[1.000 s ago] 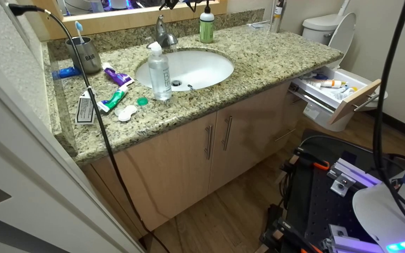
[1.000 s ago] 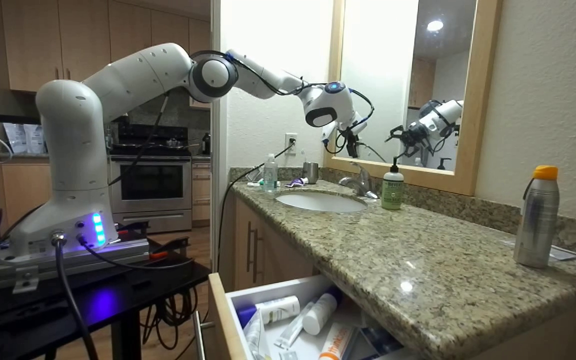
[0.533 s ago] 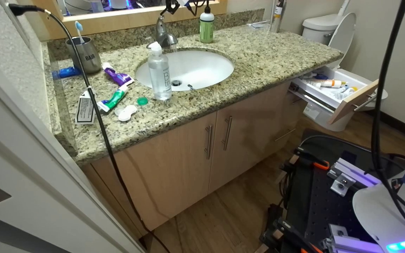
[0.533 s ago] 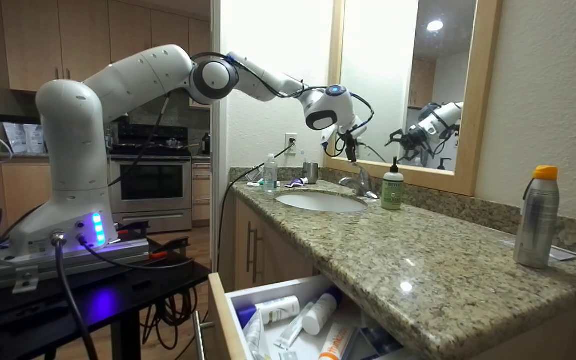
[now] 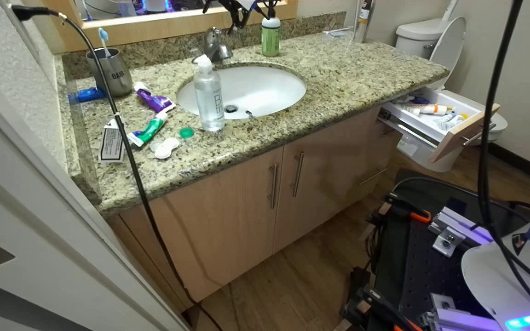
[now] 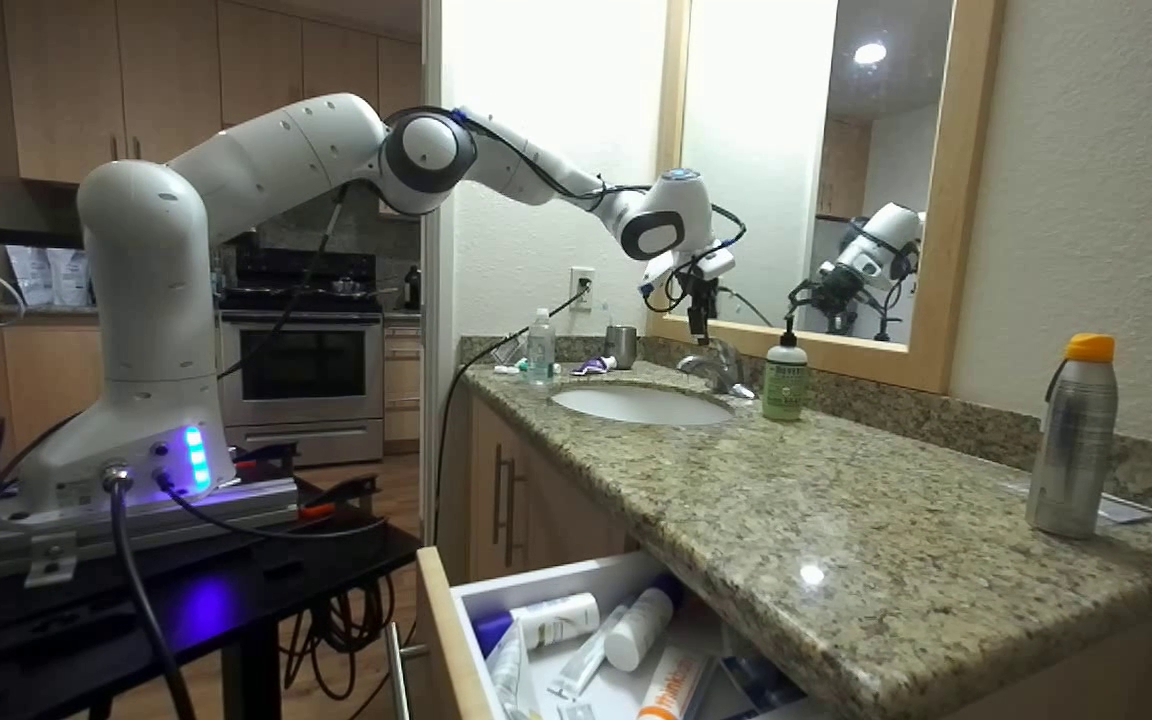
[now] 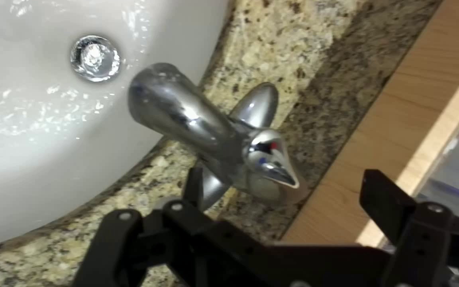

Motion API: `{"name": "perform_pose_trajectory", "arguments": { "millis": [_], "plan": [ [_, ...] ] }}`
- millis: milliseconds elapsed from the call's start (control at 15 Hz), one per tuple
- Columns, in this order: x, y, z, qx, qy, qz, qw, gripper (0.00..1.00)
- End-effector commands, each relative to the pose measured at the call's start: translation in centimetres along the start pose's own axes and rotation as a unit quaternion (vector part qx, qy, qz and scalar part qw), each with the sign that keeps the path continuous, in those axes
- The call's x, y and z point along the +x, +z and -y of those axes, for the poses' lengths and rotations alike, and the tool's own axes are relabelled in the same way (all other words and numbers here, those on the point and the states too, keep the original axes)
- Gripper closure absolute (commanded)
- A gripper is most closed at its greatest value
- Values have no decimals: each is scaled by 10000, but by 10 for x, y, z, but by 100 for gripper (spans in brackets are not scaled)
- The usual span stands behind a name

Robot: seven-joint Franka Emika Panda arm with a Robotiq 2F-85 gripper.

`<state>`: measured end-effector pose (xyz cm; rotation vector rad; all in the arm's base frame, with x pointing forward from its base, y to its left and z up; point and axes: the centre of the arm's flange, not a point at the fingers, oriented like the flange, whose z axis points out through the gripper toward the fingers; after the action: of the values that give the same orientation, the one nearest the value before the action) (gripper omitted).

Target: Put the white tube in the open drawer then move the green bottle from the right to the left of the sink

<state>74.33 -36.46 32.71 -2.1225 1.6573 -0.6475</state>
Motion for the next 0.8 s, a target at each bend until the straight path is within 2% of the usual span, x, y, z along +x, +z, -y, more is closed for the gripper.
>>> {"name": "perform_pose_trajectory", "arguments": {
  "millis": [0, 200, 400, 533, 733],
  "plan": [
    [18, 18, -10, -615, 146, 180, 9978, 0],
    [25, 17, -15, -1090, 199, 70, 9938, 0],
    [33, 9, -14, -1662, 227, -23, 9858, 0],
    [37, -4, -12, -1762, 233, -204, 9839, 0],
    [49, -59, 6, -1565, -164, -837, 9840, 0]
  ]
}}
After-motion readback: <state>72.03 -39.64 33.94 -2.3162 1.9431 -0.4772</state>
